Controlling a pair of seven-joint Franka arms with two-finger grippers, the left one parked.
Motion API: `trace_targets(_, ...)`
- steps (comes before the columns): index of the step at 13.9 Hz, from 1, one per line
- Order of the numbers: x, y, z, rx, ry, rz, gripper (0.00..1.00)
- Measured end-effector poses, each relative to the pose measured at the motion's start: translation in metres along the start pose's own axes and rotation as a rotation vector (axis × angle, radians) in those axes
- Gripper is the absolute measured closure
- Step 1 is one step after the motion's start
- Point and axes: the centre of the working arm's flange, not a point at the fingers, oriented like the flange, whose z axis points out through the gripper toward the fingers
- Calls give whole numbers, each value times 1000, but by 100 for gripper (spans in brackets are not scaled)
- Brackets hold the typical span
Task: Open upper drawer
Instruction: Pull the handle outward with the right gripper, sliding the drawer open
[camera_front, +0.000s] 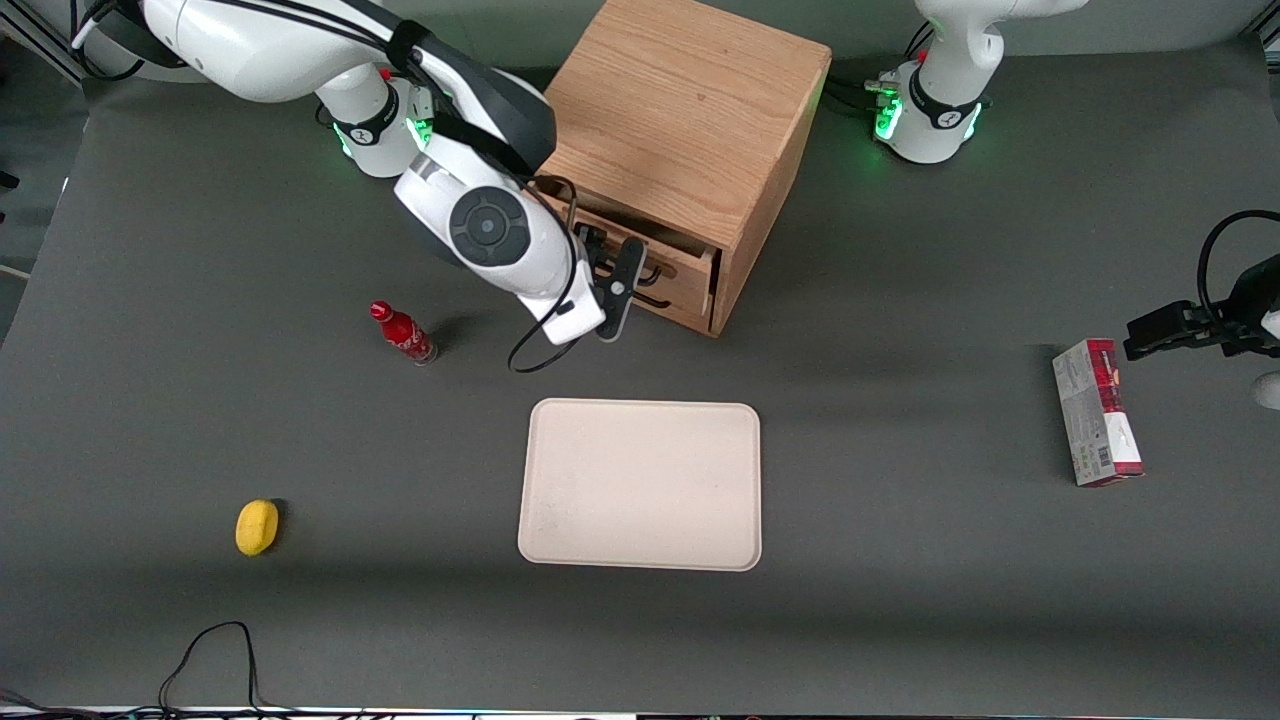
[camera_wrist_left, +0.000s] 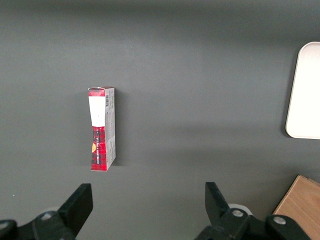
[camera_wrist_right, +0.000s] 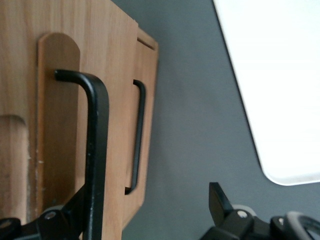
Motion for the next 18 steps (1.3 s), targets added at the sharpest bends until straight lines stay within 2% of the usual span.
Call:
trace_targets(4, -8, 26, -12, -26, 18, -3, 0)
trace_targets(11, -36, 103, -47, -85, 83, 32, 0)
trace_targets(18, -58, 162, -64, -114, 132, 70, 0)
